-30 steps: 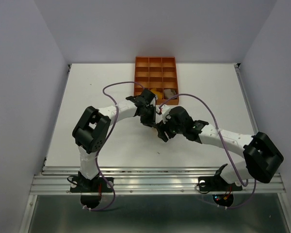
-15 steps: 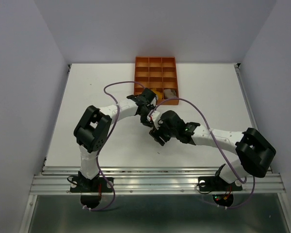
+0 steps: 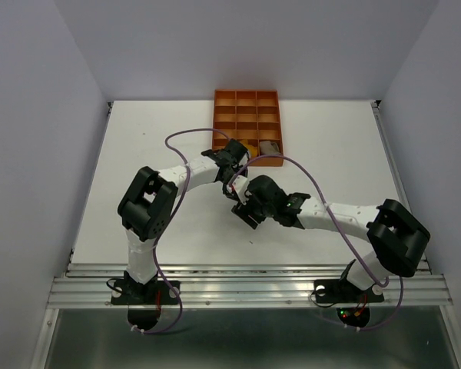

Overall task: Roll the socks
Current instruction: Roll the sock at the center of the board.

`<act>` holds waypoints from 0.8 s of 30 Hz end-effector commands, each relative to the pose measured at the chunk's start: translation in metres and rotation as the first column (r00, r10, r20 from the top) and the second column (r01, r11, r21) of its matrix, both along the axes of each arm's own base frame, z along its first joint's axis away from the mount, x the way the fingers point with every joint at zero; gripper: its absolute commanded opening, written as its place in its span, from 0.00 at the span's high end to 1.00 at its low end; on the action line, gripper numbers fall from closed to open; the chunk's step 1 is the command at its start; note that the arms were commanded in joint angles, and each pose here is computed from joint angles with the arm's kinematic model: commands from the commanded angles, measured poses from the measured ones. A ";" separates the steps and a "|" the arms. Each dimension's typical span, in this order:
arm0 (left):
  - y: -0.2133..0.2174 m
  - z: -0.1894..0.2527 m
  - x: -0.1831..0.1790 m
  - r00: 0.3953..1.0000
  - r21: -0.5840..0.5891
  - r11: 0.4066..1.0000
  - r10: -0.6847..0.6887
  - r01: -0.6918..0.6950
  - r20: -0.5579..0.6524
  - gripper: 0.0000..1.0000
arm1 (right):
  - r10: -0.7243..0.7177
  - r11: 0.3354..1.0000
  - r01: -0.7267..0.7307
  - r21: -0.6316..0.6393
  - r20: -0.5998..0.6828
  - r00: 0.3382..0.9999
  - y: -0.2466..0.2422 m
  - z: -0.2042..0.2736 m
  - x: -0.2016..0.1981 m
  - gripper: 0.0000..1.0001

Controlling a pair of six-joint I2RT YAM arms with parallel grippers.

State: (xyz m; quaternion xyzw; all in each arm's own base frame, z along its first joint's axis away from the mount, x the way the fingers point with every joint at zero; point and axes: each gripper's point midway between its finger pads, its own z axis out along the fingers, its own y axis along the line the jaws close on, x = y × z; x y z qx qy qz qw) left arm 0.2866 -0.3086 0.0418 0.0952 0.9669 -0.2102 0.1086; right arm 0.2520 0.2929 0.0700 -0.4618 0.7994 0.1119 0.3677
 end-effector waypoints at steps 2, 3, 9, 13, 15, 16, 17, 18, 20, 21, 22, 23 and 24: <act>0.020 -0.022 -0.016 0.998 0.113 0.993 -0.024 0.031 -0.065 1.00 | 0.002 0.998 -0.006 0.056 0.079 0.997 0.014 0.034 0.009 0.31; 0.020 -0.021 -0.016 0.998 0.113 0.993 -0.024 0.031 -0.065 1.00 | -0.002 0.999 -0.003 0.051 0.082 0.997 0.013 0.033 0.010 0.31; 0.019 -0.022 -0.017 0.997 0.107 0.994 -0.027 0.034 -0.070 1.00 | -0.006 1.000 0.004 0.026 0.072 0.997 0.011 0.023 0.011 0.31; 0.020 -0.022 -0.018 0.997 0.107 0.994 -0.029 0.037 -0.074 1.00 | -0.031 0.999 0.033 -0.032 0.052 0.998 0.003 0.003 0.012 0.31; 0.019 -0.022 -0.020 0.996 0.104 0.994 -0.031 0.039 -0.080 1.00 | -0.033 0.998 0.036 -0.052 0.042 0.999 0.001 -0.003 0.011 0.31; 0.019 -0.022 -0.019 0.996 0.103 0.994 -0.031 0.040 -0.081 1.00 | -0.027 0.998 0.030 -0.063 0.041 0.999 0.000 -0.006 0.010 0.31; 0.019 -0.022 -0.020 0.996 0.101 0.994 -0.033 0.041 -0.085 1.00 | -0.027 0.996 0.029 -0.081 0.028 0.999 -0.002 -0.014 0.009 0.31; 0.019 -0.022 -0.020 0.996 0.101 0.994 -0.031 0.040 -0.086 1.00 | -0.024 0.996 0.027 -0.088 0.025 0.999 -0.003 -0.017 0.009 0.31; 0.019 -0.021 -0.020 0.995 0.097 0.994 -0.035 0.044 -0.090 1.00 | -0.028 0.992 0.030 -0.125 0.019 0.999 -0.007 -0.027 0.009 0.32; 0.019 -0.021 -0.020 0.995 0.093 0.995 -0.032 0.041 -0.093 1.00 | -0.027 0.990 0.029 -0.137 0.019 0.999 -0.008 -0.030 0.010 0.33; 0.019 -0.022 -0.021 0.995 0.094 0.995 -0.036 0.045 -0.098 1.00 | -0.026 0.989 0.028 -0.143 0.018 1.000 -0.008 -0.031 0.010 0.33; 0.019 -0.021 -0.021 0.994 0.090 0.995 -0.036 0.045 -0.100 1.00 | -0.014 0.989 0.016 -0.149 0.016 1.000 -0.006 -0.033 0.007 0.34; 0.018 -0.021 -0.022 0.993 0.082 0.995 -0.040 0.049 -0.109 1.00 | -0.010 0.987 0.012 -0.159 0.012 1.000 -0.007 -0.037 0.007 0.34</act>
